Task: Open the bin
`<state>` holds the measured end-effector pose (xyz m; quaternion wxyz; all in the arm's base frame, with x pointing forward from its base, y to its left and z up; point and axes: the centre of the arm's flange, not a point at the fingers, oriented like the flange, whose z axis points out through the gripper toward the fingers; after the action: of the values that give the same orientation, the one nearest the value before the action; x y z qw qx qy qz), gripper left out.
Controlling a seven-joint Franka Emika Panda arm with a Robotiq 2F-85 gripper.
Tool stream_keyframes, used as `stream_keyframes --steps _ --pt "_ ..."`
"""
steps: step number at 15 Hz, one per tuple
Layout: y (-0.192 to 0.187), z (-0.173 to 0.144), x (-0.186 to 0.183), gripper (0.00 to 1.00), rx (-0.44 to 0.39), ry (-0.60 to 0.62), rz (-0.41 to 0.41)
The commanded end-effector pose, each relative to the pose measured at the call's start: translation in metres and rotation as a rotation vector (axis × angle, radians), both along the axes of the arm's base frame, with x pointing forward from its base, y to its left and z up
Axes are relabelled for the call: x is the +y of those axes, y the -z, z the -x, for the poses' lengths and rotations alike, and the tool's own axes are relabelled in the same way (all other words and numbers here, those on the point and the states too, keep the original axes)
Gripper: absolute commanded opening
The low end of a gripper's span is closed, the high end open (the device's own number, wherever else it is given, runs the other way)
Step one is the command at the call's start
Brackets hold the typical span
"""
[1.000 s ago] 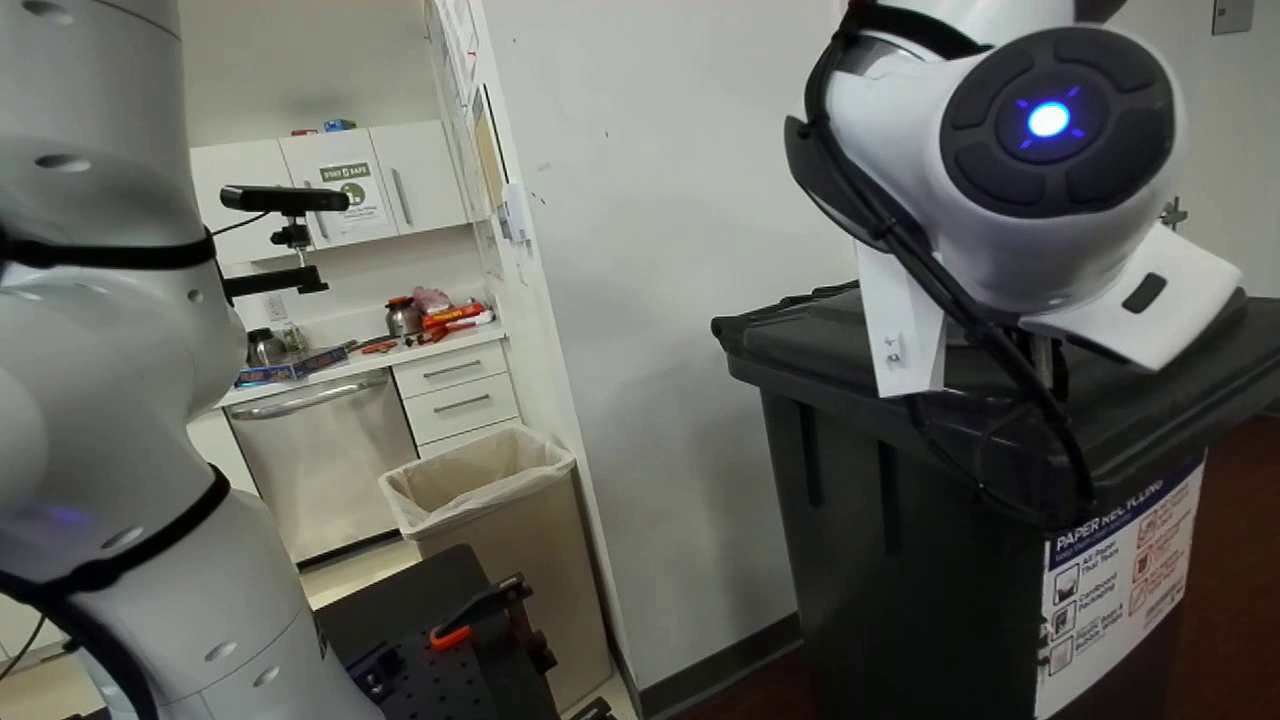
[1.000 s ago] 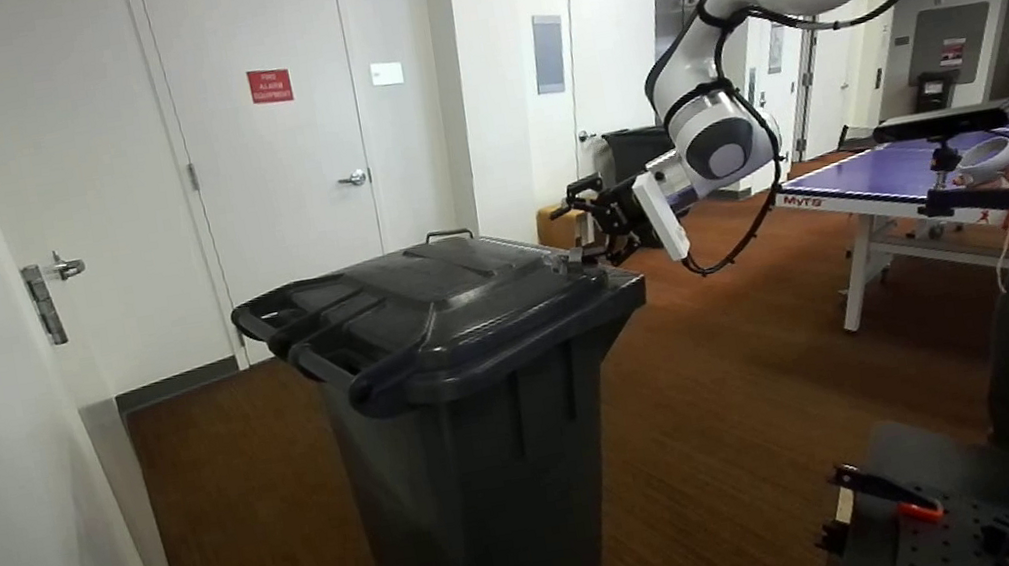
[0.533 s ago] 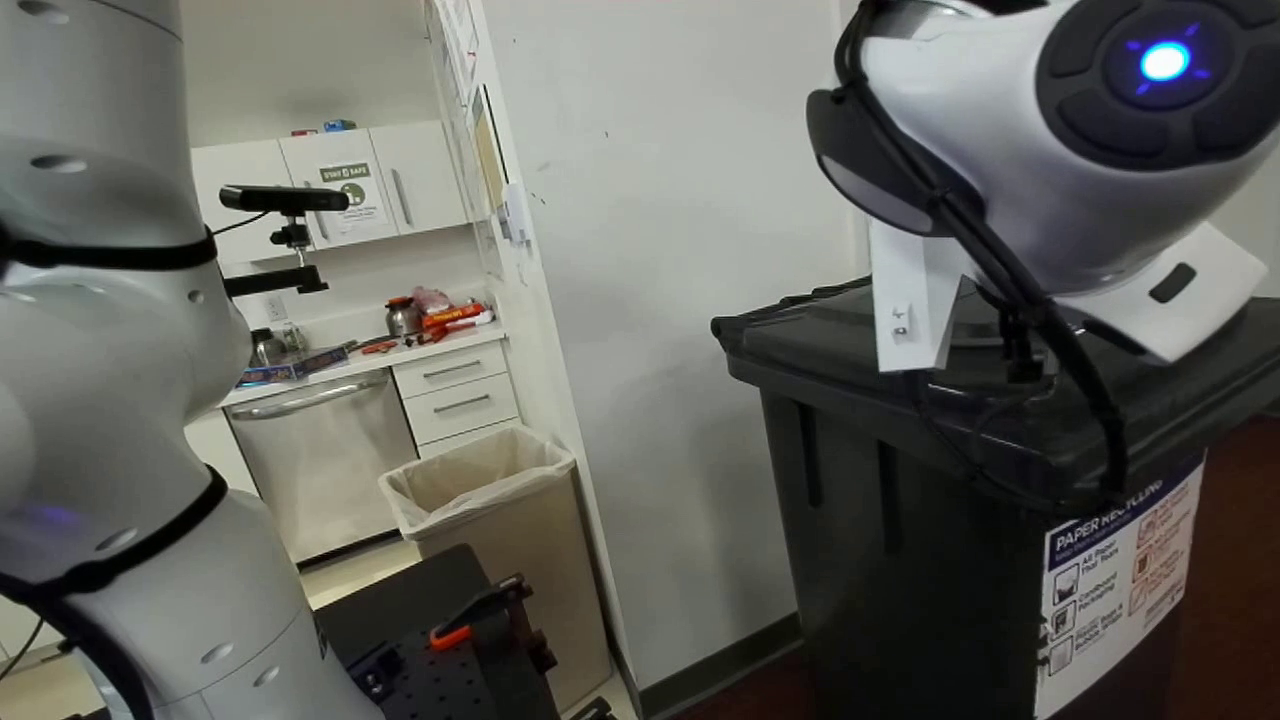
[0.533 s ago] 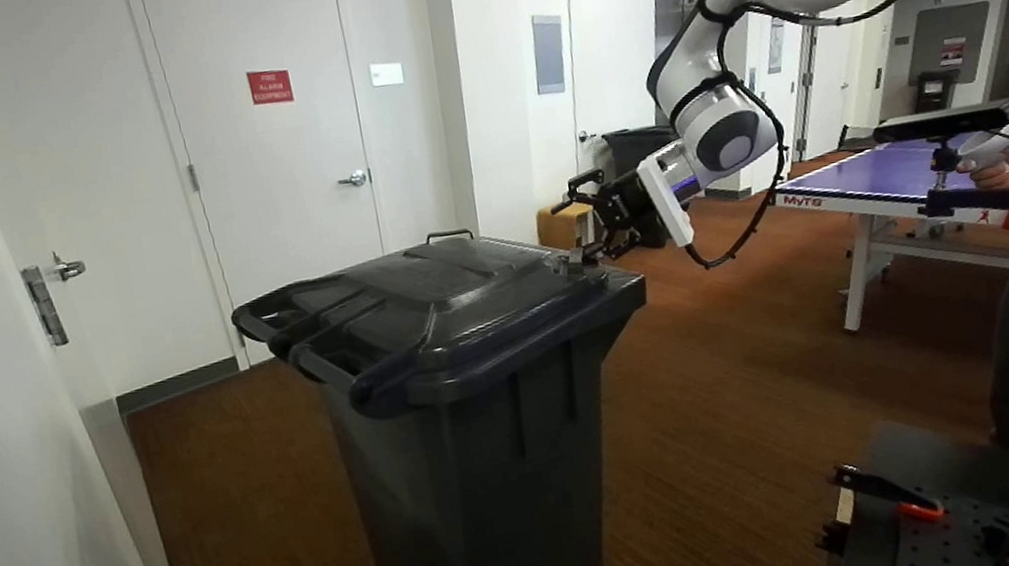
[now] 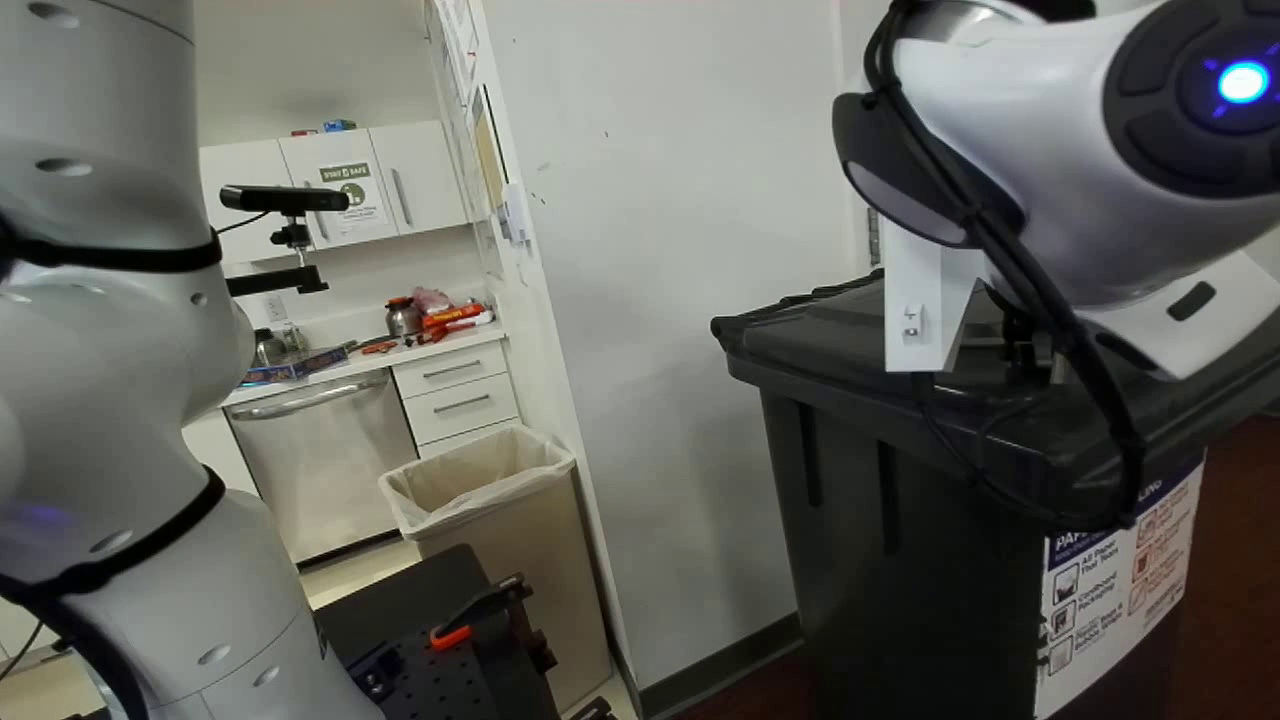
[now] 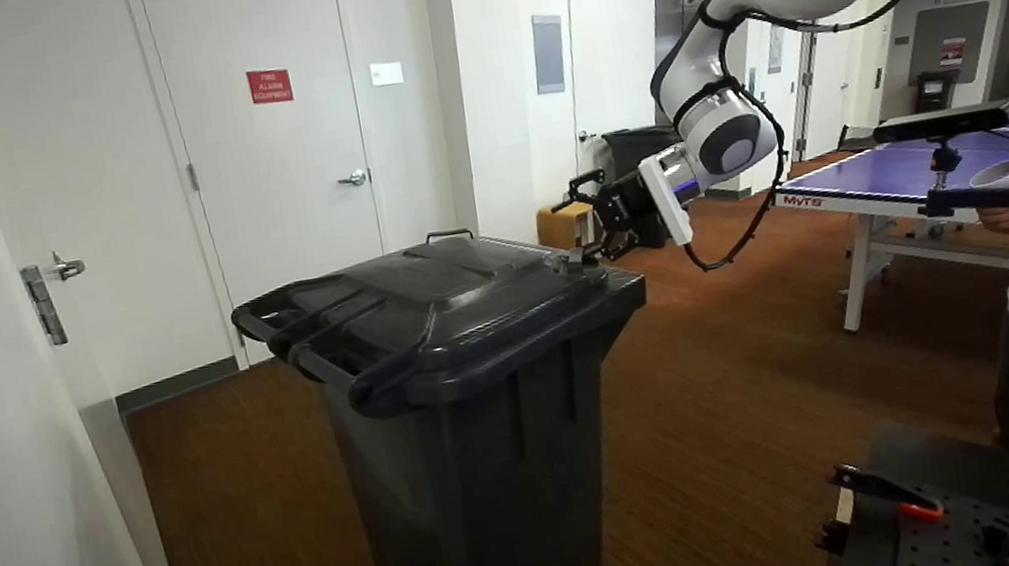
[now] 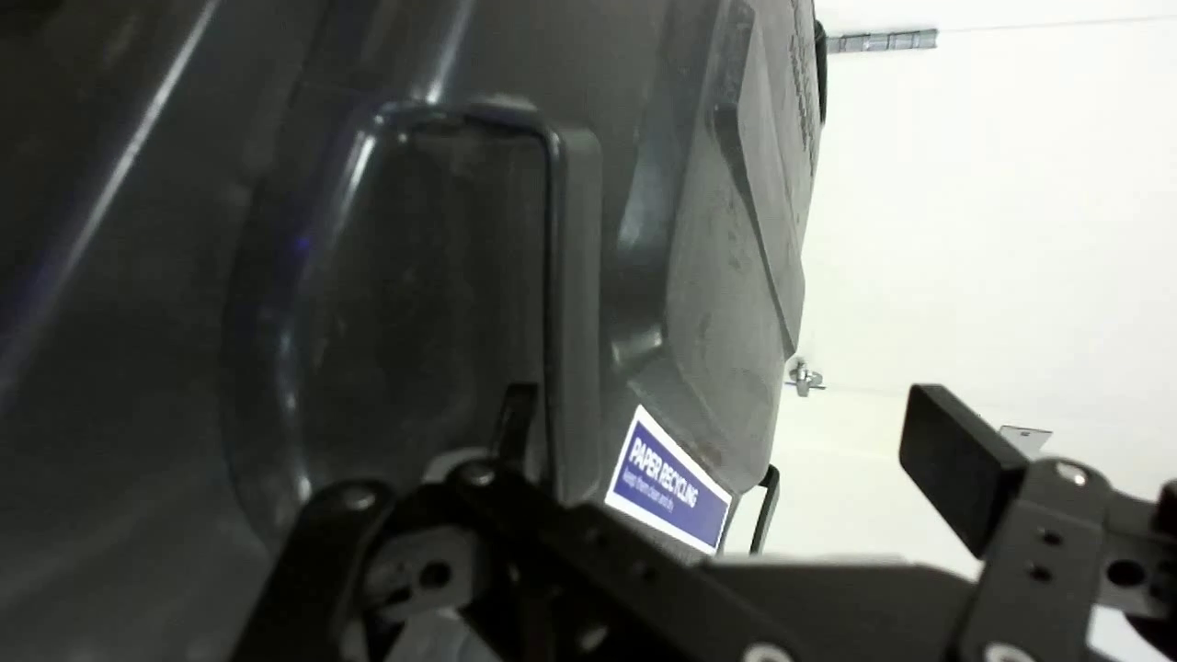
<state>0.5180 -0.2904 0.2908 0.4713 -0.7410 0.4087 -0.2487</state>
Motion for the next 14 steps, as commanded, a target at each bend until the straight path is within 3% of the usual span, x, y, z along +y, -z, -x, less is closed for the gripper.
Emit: stream_keyframes --steps 1,4,6,14 --pt "0.018 -0.010 0.002 1.00 -0.045 -0.017 -0.025" --pt "0.034 0.000 0.021 1.00 -0.123 -0.022 -0.037" --pt "0.039 0.006 0.033 0.74 -0.179 -0.032 -0.043" --pt "0.048 0.031 0.046 0.12 -0.204 -0.001 -0.026"
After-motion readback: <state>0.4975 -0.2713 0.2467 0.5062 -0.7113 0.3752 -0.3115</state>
